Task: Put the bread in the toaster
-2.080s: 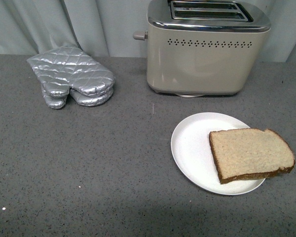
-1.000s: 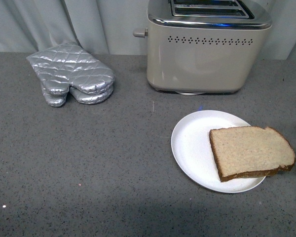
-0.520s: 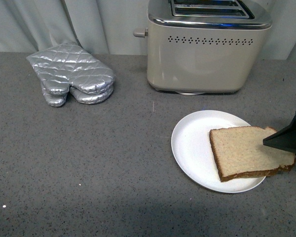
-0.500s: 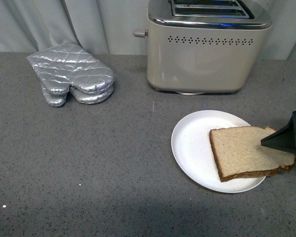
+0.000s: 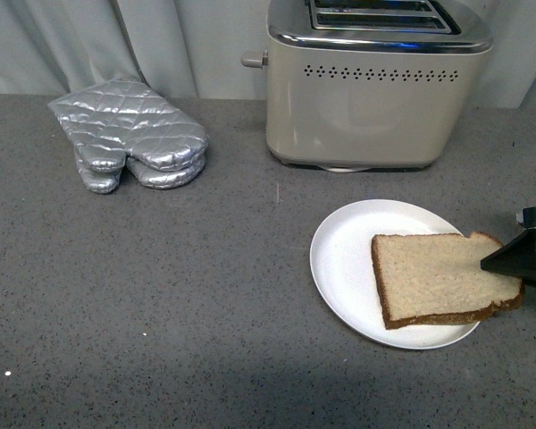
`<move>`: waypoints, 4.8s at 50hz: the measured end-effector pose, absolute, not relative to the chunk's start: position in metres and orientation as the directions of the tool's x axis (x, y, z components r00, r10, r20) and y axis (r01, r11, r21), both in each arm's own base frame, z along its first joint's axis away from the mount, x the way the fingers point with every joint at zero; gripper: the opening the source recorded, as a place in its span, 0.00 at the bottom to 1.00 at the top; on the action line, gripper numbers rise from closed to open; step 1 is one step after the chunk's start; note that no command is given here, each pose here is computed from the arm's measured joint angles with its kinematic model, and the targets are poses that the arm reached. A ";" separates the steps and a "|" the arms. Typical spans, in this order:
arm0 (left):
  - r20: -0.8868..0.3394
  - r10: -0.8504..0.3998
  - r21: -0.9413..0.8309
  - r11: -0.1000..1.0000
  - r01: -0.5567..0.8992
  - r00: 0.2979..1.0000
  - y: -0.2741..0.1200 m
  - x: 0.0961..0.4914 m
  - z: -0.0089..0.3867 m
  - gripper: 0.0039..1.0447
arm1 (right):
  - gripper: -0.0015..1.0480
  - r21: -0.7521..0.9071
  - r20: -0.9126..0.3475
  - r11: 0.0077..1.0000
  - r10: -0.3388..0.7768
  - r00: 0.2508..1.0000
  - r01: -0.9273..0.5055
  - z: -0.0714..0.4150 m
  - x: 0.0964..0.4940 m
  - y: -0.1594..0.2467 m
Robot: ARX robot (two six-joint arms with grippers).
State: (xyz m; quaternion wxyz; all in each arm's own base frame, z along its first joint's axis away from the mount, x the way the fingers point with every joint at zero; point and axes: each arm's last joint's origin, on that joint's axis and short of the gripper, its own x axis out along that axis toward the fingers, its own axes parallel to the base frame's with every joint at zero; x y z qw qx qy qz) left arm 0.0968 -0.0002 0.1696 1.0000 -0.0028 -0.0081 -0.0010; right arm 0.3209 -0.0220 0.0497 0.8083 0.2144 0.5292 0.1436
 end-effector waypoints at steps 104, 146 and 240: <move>0.016 -0.002 -0.006 1.000 0.002 1.000 0.000 0.097 0.170 0.94 | 0.01 0.806 -0.539 0.217 -0.117 0.834 0.551 0.247 0.389 0.151; 0.016 -0.002 -0.006 1.000 0.002 1.000 0.000 0.097 0.170 0.94 | 0.91 -0.088 0.194 0.989 -0.098 0.976 0.117 0.264 0.278 0.082; 0.016 -0.002 -0.006 1.000 0.002 1.000 0.000 0.097 0.170 0.94 | 0.01 -0.010 0.008 1.000 0.001 1.000 -0.001 0.168 0.114 0.000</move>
